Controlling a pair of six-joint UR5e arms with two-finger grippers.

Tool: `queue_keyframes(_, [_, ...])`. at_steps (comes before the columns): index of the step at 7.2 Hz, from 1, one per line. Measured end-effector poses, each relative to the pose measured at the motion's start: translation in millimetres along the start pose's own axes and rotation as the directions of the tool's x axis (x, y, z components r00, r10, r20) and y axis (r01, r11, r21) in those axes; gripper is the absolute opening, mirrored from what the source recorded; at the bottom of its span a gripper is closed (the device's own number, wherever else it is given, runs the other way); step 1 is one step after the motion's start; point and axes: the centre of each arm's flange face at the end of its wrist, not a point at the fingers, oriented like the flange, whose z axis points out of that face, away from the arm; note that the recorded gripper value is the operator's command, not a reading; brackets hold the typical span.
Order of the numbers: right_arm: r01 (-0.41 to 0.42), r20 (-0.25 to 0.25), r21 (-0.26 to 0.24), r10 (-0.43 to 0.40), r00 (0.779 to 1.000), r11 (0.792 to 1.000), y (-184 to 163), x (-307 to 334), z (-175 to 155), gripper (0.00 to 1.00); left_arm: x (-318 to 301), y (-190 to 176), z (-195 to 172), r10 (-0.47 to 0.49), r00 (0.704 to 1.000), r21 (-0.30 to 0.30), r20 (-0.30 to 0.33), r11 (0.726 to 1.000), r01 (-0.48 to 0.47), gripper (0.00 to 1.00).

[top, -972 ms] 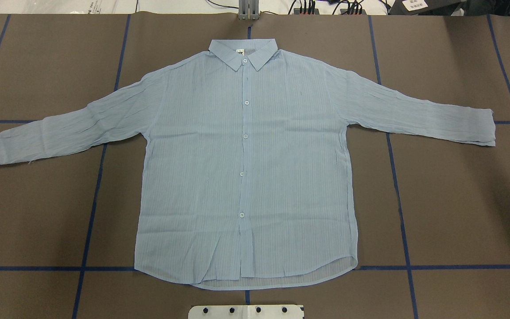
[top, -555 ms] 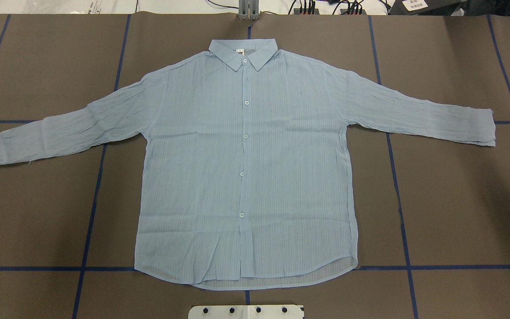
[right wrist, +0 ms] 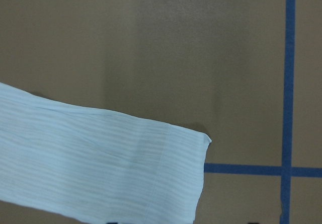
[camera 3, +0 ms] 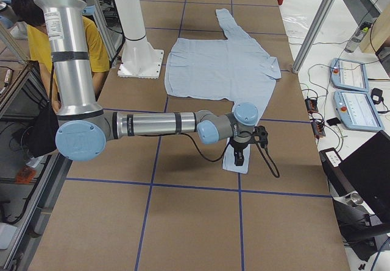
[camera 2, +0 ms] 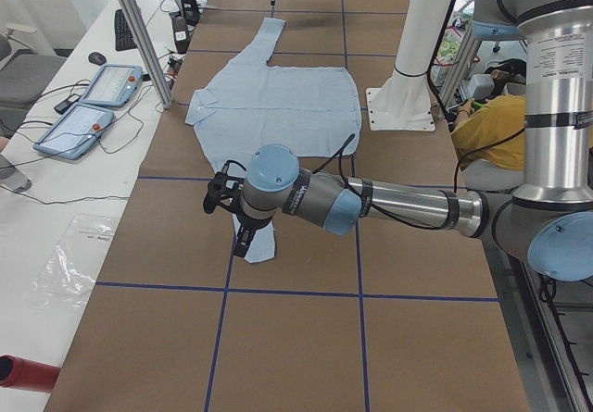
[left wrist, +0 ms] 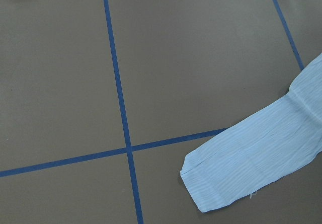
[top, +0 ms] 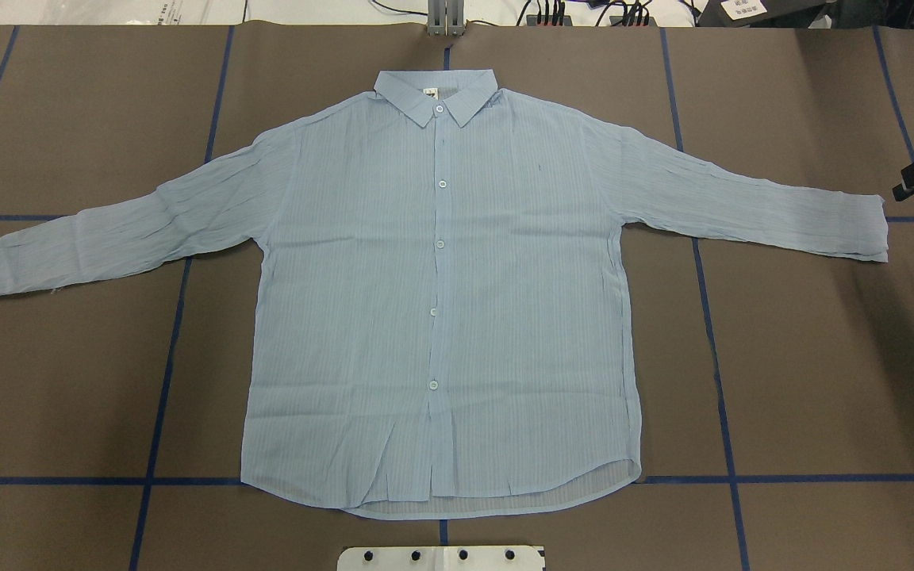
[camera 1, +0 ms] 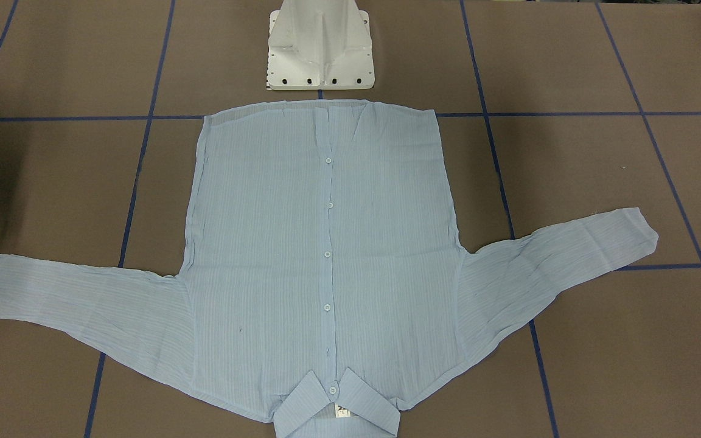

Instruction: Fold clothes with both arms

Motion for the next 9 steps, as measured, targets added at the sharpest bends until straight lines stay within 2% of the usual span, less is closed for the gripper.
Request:
queue_keyframes(4, [-0.055,-0.016,-0.045,0.054,0.998,0.997,-30.8,10.3,37.3,0.86,2.2,-0.2,-0.8,0.005,1.000,0.002,-0.001,1.000,-0.005,1.00])
queue_keyframes(9, [-0.042,-0.016,-0.080,0.040,0.999,0.996,-41.3,-6.0,57.4,0.85,2.4,-0.2,-0.9,0.006,1.000,0.003,-0.001,1.000,-0.006,1.00])
